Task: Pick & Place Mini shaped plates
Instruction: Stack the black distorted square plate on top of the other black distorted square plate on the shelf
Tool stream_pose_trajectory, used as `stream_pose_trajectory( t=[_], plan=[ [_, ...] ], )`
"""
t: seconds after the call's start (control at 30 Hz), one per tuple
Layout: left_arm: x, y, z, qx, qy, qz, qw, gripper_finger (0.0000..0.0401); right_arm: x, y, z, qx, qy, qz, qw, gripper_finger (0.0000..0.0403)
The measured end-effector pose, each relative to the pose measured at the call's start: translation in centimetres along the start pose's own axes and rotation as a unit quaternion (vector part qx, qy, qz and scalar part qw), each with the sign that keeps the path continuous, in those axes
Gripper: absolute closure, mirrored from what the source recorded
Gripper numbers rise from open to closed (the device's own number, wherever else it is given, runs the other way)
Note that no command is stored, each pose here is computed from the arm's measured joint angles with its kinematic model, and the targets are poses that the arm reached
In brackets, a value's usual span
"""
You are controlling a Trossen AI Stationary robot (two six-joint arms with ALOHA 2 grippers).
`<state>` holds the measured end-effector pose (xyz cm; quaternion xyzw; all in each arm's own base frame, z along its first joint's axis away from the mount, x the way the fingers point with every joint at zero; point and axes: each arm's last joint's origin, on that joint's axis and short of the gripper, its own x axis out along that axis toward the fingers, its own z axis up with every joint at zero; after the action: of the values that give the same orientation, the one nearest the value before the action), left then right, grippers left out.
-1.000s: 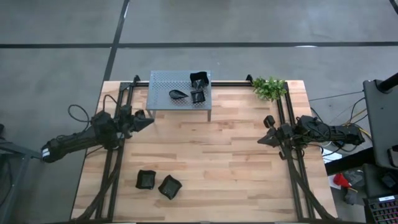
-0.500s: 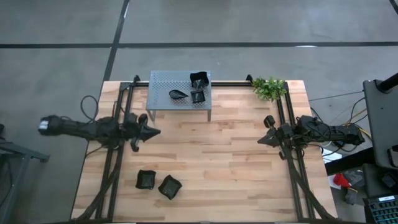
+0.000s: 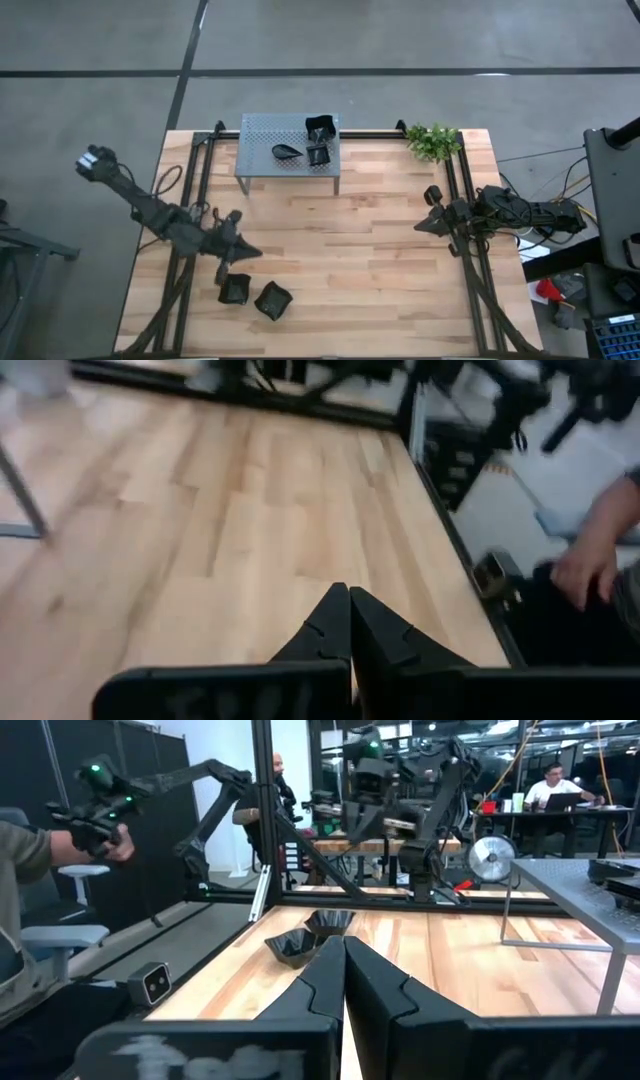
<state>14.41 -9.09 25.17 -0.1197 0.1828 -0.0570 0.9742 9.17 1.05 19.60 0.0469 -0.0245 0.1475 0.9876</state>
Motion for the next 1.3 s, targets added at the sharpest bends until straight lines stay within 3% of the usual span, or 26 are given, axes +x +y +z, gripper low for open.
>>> stream_pose_trajectory(
  t=[0.2, 0.3, 0.6, 0.8, 0.97, 1.07, 1.2, 1.3],
  plan=[
    [1.7, -2.0, 0.9, -0.01, 0.021, -0.012, 1.0, 0.0396, 0.0, 0.0, 0.0, 0.001, 0.0, 0.0, 1.0, 0.0394],
    [2.9, -2.8, 0.2, 0.015, 0.05, -0.011, 0.999, 0.0385, 0.0, 0.0, 0.0, 0.0, 0.0, 0.0, 1.0, 0.0394],
    [7.2, -5.3, -1.9, 0.08, 0.112, -0.003, 0.99, 0.0291, 0.0, 0.0, 0.0, 0.0, 0.0, 0.0, 1.0, 0.0394],
    [9.2, -6.4, -2.7, 0.029, 0.155, -0.009, 0.987, 0.0262, 0.0, 0.0, 0.0, 0.0, 0.0, 0.0, 1.0, 0.0394],
    [9.9, -7.1, -2.6, -0.088, 0.175, -0.012, 0.981, 0.027, 0.0, 0.0, 0.0, 0.001, 0.0, 0.0, 1.0, 0.0394],
    [10.1, -7.6, -2.0, -0.128, 0.166, -0.023, 0.978, 0.0274, 0.0, 0.0, 0.0, 0.0, 0.0, 0.0, 1.0, 0.0394],
    [10.5, -7.5, -2.1, -0.148, 0.157, -0.009, 0.976, 0.0275, 0.0, 0.0, 0.0, 0.0, 0.0, 0.0, 1.0, 0.0394],
    [10.2, -8.2, -2.3, -0.111, 0.167, -0.037, 0.979, 0.0278, 0.0, 0.0, 0.0, 0.0, 0.0, 0.0, 1.0, 0.0394]
  ],
)
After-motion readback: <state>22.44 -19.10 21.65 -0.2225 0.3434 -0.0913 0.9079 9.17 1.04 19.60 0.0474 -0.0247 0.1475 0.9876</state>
